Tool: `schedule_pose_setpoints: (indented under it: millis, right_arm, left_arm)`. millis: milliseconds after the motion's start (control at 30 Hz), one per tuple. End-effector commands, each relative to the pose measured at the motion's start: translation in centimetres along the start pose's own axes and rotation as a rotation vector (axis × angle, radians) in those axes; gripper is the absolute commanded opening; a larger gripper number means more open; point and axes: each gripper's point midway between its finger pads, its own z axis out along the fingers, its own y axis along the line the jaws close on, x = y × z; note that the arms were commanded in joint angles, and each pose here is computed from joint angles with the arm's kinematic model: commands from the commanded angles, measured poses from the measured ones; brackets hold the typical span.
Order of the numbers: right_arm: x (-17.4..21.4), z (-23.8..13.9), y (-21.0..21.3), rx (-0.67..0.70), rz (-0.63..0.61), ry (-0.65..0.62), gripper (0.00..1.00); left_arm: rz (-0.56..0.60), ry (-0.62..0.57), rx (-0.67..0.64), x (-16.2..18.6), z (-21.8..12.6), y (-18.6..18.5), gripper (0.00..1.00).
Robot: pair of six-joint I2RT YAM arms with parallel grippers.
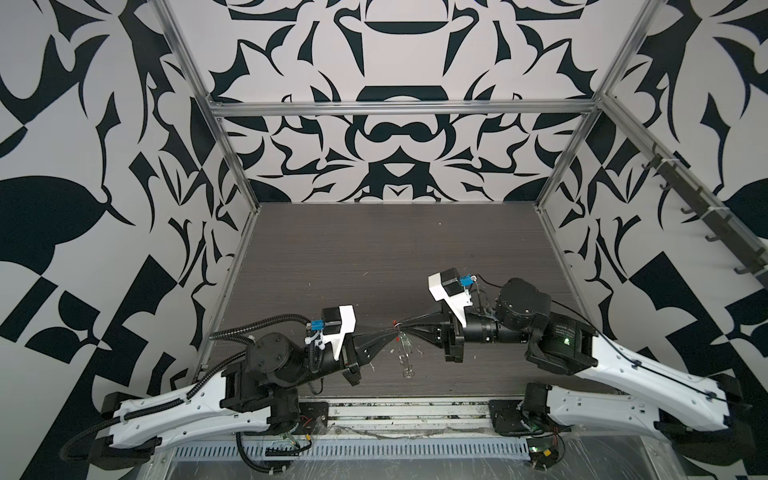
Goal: Remove the keys from the keyring
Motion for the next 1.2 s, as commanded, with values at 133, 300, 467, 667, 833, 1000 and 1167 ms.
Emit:
schedule_pose_setpoints:
  millis: [133,300,467,667,833,1000,1167]
  right_arm:
    - [-2.0,-2.0,0.1,0.074,-0.022,-0.023,0.00]
    - [-1.3,-2.3,0.1,0.088,-0.007,0.024,0.00]
    - [-0.9,-2.2,0.3,0.078,0.003,0.063,0.00]
    - [-0.7,-2.0,0.4,0.074,0.001,0.112,0.00]
    - [-0.4,-1.8,0.7,0.060,0.006,0.162,0.00]
    - [-0.2,-1.6,0.8,0.054,0.011,0.198,0.00]
    - [0.1,-1.3,0.9,0.043,0.010,0.226,0.00]
  left_arm:
    - [-0.006,-0.029,-0.073,-2.2,-1.5,1.0,0.16]
    - [-0.011,-0.001,-0.122,-2.5,-2.6,1.8,0.28]
    - [-0.004,0.104,-0.095,-1.9,-2.1,1.1,0.36]
    - [-0.007,0.292,-0.056,0.2,-0.2,0.3,0.38]
    - [-0.020,0.372,-0.058,1.0,0.3,0.1,0.37]
    - [-0.031,0.412,-0.047,1.2,0.4,-0.2,0.31]
    - [-0.036,0.422,-0.049,1.4,0.4,-0.1,0.26]
